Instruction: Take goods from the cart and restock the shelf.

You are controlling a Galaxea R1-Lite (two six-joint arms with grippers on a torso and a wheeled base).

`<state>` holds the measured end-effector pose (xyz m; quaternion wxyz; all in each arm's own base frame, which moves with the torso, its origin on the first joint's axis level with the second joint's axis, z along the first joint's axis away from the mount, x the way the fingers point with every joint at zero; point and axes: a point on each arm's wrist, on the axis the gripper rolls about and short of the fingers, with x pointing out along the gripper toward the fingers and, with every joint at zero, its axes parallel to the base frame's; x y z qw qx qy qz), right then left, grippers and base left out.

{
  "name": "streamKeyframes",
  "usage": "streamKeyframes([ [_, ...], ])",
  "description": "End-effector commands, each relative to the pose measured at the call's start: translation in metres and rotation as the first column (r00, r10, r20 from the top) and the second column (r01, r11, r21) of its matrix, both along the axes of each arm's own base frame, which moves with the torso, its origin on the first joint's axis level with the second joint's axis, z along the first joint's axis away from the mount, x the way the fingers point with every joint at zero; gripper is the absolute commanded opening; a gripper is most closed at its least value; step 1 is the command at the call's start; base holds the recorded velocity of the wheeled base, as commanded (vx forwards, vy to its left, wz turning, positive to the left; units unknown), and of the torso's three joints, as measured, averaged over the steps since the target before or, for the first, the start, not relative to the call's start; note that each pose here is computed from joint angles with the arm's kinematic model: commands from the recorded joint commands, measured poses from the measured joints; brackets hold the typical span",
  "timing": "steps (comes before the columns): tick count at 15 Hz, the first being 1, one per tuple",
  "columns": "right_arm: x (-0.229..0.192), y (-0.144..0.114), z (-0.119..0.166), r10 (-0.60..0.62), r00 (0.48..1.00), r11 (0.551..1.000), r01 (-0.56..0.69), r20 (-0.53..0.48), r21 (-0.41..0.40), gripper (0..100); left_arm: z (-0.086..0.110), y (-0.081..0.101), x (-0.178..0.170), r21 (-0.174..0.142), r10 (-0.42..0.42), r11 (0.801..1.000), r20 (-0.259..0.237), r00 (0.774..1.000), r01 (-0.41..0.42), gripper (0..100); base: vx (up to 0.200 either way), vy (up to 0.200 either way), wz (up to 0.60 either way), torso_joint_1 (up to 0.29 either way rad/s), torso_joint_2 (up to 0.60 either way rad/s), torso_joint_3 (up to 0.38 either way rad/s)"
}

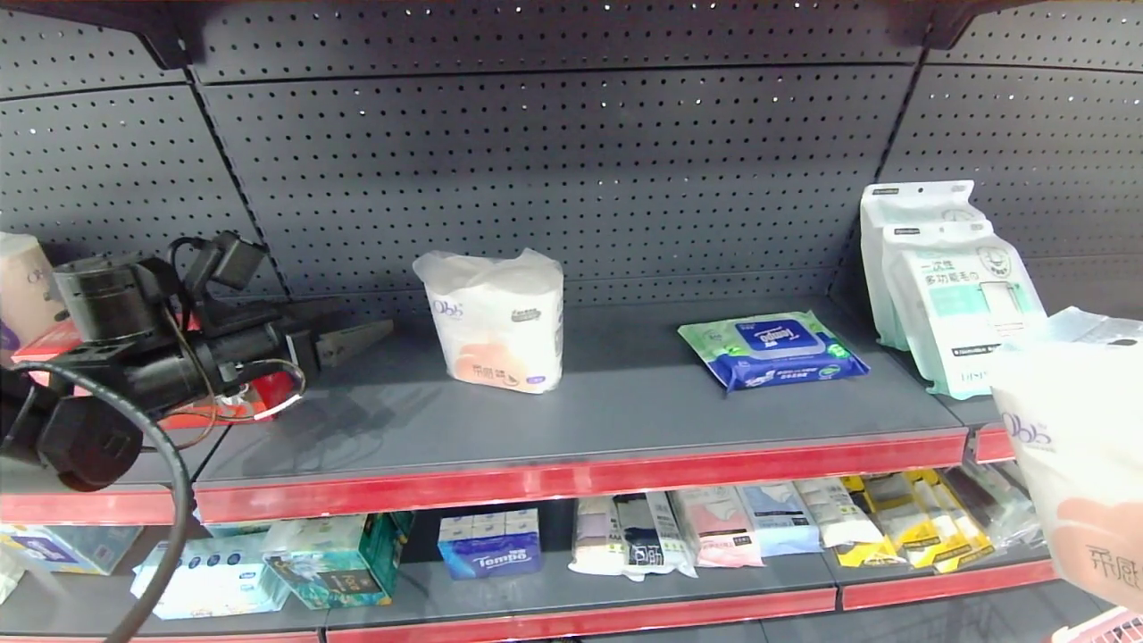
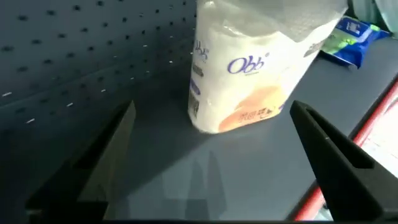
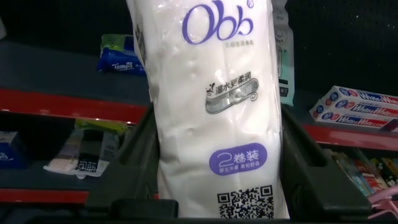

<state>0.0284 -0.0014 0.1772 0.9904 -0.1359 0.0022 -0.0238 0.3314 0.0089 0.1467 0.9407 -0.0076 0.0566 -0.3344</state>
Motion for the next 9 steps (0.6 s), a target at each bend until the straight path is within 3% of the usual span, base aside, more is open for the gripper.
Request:
streamKeyframes([
  [1,0.0,0.0,0.0,-0.004,1.0,1.0,0.004,-0.002,0.001,0,-0.013,-0.006,0.013,-0.004,-0.026,1.0,-0.031,0.999,0.026,100,0.0,0.0,0.0,0.0,0.0,0.0],
  [6,0.001,0.0,-0.005,-0.015,1.0,1.0,0.015,-0.019,0.002,0,-0.013,-0.017,0.045,-0.004,-0.089,0.996,0.012,0.996,0.089,100,0.0,0.0,0.0,0.0,0.0,0.0],
  [9,-0.001,0.0,-0.009,-0.017,1.0,1.0,0.017,-0.02,0.002,0,-0.018,-0.022,0.047,-0.014,-0.143,0.99,-0.011,0.99,0.143,100,0.0,0.0,0.0,0.0,0.0,0.0],
])
